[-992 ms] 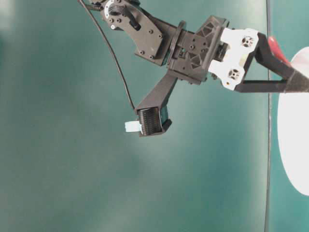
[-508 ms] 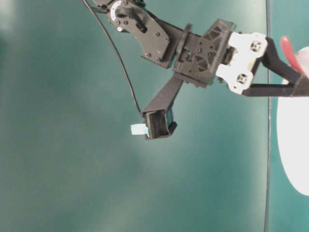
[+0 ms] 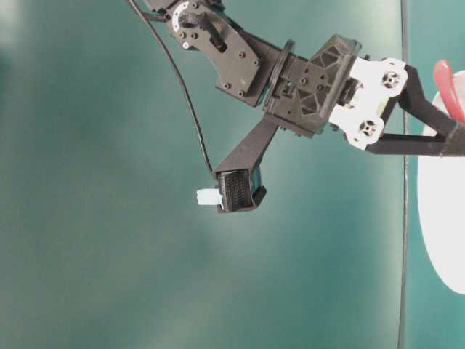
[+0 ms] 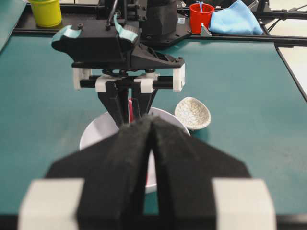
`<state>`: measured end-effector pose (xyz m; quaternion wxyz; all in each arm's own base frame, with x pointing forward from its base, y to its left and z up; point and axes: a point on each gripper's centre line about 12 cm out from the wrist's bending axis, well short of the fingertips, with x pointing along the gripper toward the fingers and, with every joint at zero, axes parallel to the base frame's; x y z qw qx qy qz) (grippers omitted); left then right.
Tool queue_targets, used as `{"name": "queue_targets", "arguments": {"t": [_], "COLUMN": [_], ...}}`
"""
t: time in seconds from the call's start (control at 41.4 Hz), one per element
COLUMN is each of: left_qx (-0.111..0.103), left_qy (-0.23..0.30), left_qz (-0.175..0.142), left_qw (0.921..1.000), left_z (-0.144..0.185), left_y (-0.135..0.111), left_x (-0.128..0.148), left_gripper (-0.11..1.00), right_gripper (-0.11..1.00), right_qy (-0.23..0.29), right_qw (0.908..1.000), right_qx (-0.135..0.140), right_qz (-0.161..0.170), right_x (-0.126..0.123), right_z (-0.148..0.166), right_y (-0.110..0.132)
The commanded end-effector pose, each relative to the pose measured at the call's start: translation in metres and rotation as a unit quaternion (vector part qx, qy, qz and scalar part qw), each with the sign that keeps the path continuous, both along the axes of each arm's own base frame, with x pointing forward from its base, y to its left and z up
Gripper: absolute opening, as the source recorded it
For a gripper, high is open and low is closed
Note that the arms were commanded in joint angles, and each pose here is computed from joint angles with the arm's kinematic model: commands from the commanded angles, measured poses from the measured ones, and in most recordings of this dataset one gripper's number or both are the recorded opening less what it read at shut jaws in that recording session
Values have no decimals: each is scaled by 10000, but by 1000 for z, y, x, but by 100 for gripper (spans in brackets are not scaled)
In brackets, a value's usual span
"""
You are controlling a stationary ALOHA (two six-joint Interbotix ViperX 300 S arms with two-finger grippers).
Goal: Scoop the yellow hexagonal prism block from the bowl with a spoon using the right arm.
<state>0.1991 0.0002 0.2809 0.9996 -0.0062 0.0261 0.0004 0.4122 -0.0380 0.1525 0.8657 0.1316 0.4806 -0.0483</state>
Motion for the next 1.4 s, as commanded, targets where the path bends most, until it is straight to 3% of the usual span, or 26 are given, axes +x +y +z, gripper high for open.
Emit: {"name": "queue_targets", "arguments": {"t": [0.0,0.073,1.016,1.378], "left_qx": [23,15,15,15], "left_qy": [-130,-130,-130,-138], "left_qz": [-11,-10,-11,-11], "left_qw": [9999,9999,9999,9999], "left_z": [10,10,10,11], "left_y": [0,0,0,0], "left_x": [2,2,2,2], "left_gripper": [1,1,1,1], "right_gripper": [20,11,9,9], "right_qy": [-244,-245,-14,-2], "right_qw": [9997,9997,9998,9992], "right_qx": [-19,-13,7,-148], "right_qz": [1,-3,195,370], "right_x": [6,6,13,9], "right_z": [16,16,34,68], "right_y": [1,1,2,2]}}
